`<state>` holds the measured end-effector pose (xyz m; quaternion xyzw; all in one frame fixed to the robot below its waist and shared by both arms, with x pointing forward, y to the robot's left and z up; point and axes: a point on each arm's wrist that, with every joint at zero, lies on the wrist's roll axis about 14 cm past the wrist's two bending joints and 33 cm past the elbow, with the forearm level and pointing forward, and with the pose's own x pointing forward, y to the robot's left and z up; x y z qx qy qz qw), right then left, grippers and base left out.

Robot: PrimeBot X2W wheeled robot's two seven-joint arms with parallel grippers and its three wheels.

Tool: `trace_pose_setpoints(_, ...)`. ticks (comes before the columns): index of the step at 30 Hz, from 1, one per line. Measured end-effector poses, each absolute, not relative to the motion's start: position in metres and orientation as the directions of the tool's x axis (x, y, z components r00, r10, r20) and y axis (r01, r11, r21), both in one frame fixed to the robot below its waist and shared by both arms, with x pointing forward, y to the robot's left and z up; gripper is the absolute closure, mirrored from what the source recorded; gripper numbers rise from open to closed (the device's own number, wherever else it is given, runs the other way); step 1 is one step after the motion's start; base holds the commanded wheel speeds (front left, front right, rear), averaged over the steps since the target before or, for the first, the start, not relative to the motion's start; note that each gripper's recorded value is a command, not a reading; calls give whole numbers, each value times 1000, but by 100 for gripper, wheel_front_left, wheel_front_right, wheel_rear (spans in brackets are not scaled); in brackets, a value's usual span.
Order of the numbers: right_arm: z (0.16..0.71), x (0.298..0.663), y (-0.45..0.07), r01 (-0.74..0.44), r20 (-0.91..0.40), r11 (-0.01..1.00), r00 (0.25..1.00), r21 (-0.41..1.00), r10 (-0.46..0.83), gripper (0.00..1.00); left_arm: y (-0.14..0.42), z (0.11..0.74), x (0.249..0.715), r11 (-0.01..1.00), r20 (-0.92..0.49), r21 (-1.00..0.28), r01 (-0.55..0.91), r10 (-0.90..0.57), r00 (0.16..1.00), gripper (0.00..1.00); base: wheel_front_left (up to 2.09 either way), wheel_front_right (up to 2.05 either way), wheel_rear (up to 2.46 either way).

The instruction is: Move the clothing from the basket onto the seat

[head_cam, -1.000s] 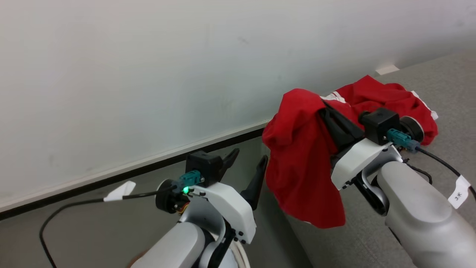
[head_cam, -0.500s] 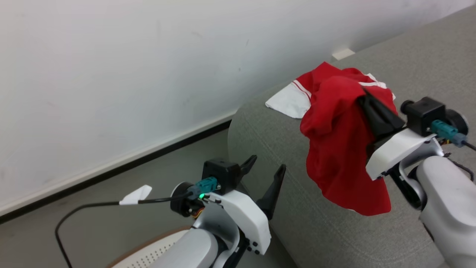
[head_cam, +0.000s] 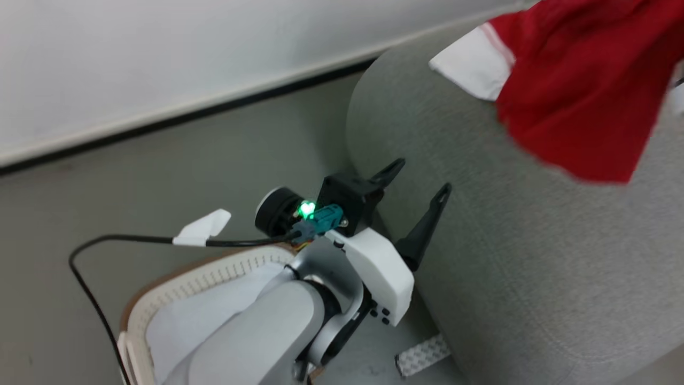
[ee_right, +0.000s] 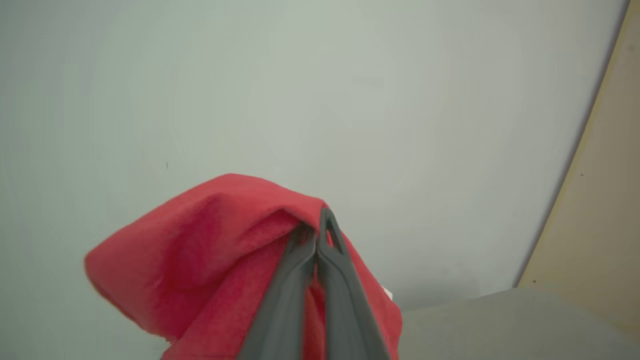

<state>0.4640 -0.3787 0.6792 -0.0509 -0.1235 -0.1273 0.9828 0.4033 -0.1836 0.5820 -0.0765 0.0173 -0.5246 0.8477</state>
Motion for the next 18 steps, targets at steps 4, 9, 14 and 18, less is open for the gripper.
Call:
trace_pose_setpoints(4, 692, 496, -418, 363, 269, 925, 907, -115, -323, 100, -175, 572, 432, 456, 73, -177, 872, -878, 473, 0, 0, 0, 0)
trace_pose_setpoints(9, 667, 533, -448, 435, 209, 885, 893, -166, -399, 100, -156, 537, 463, 503, 34, -224, 835, -852, 522, 0, 0, 0, 0)
trace_pose_setpoints(14, 604, 539, -486, 526, 84, 834, 850, -167, -519, 100, -134, 506, 483, 561, -11, -260, 786, -816, 578, 0, 0, 0, 0)
trace_pose_setpoints(18, 529, 527, -496, 576, -49, 807, 809, -132, -585, 100, -122, 480, 486, 590, -63, -284, 756, -798, 599, 0, 0, 0, 0)
